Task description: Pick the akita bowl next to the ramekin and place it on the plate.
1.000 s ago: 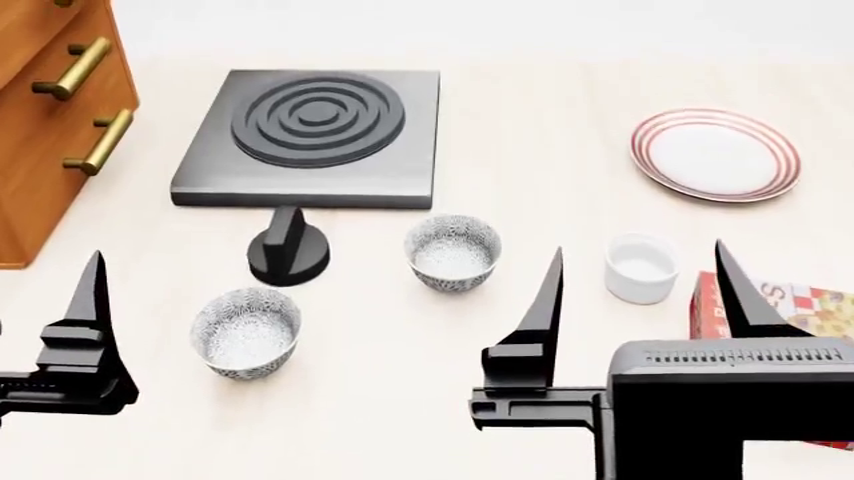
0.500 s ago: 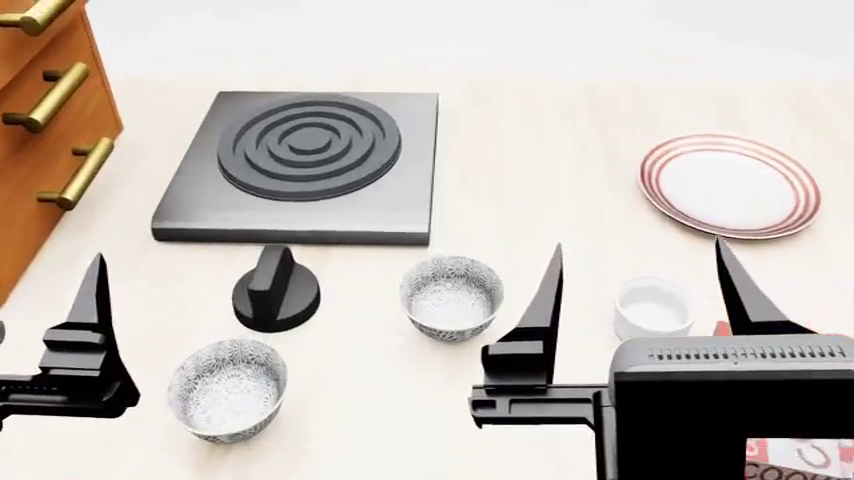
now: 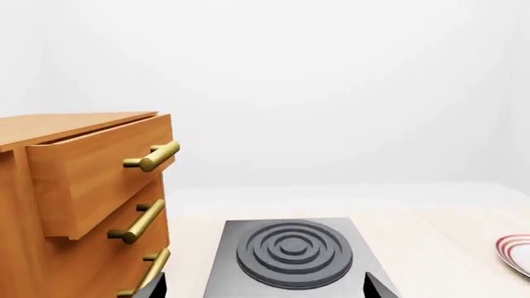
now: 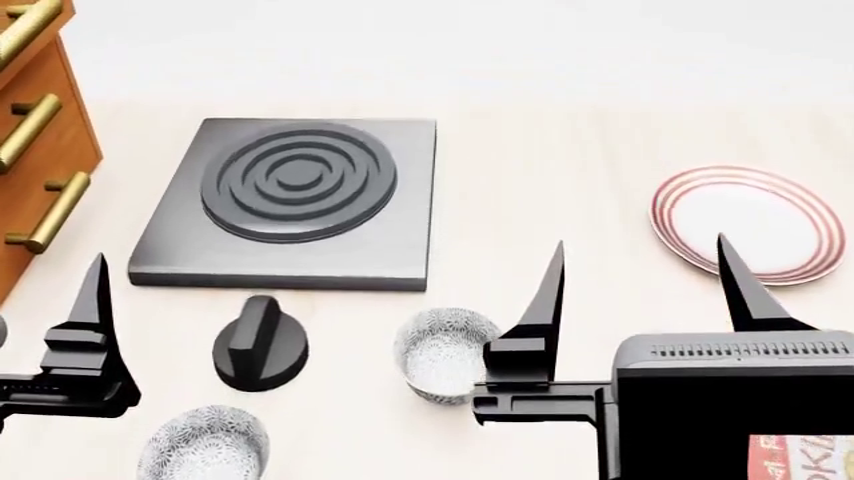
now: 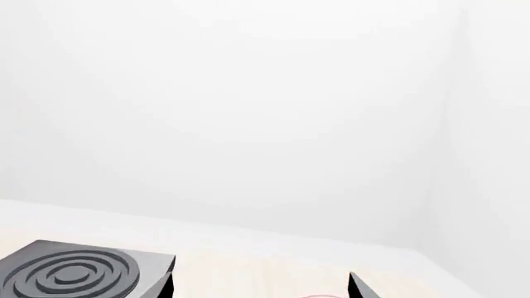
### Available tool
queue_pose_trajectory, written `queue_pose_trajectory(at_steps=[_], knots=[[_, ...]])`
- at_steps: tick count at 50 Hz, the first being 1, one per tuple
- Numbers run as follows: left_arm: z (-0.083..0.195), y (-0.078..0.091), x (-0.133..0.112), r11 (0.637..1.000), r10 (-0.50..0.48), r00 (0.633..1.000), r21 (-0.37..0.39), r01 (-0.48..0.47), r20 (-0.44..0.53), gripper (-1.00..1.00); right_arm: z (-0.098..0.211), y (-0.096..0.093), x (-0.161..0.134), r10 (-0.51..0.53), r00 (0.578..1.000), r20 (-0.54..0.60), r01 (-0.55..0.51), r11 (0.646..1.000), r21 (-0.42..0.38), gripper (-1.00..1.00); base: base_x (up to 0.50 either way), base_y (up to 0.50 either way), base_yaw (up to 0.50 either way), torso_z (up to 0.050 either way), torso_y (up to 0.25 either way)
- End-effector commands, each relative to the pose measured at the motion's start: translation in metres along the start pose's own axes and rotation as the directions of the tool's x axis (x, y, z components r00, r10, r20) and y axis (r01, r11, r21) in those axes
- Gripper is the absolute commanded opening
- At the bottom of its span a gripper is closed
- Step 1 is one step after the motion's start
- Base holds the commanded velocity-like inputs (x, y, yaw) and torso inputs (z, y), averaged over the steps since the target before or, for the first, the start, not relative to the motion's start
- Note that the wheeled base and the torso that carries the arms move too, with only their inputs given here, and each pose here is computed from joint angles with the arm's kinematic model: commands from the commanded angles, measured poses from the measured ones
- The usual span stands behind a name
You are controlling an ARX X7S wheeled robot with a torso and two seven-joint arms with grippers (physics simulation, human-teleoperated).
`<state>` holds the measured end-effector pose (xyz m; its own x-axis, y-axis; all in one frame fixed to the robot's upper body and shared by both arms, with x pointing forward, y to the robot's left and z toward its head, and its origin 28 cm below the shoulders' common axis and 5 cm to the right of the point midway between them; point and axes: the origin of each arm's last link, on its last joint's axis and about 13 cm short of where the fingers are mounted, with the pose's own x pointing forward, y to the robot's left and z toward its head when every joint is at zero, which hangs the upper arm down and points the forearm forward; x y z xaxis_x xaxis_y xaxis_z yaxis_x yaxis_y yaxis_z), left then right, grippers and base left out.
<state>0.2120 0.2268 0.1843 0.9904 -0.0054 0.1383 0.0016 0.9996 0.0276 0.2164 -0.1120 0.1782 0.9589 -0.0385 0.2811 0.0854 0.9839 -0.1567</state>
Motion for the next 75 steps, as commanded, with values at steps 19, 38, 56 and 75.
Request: queue_pose_trajectory(at_steps=[19,38,56,75], knots=[[-0.0001,0.0009,-0.0001,1.0,-0.016,1.0,-0.026,0.016,0.001,1.0,0.0,-0.0034,-0.0007,-0.003,1.0,0.009,0.003,1.0,0.027,1.0,0.24,0.0,0.0,0.0,0.001],[-0.0008,0.0011,-0.0002,1.0,-0.016,1.0,-0.024,0.016,-0.001,1.0,0.0005,-0.0034,-0.0006,0.0,1.0,0.014,-0.001,1.0,0.029,1.0,0.25,0.0,0.0,0.0,0.001],[-0.0008,0.0007,0.0007,1.0,-0.017,1.0,-0.022,0.017,-0.005,1.0,0.002,-0.0042,-0.0004,-0.002,1.0,0.016,0.002,1.0,0.027,1.0,0.26,0.0,0.0,0.0,0.0],[-0.0038,0.0017,0.0015,1.0,-0.019,1.0,-0.008,0.019,0.008,1.0,-0.0001,-0.004,-0.0012,-0.007,1.0,0.019,0.006,1.0,0.014,1.0,0.03,0.0,0.0,0.0,-0.084]])
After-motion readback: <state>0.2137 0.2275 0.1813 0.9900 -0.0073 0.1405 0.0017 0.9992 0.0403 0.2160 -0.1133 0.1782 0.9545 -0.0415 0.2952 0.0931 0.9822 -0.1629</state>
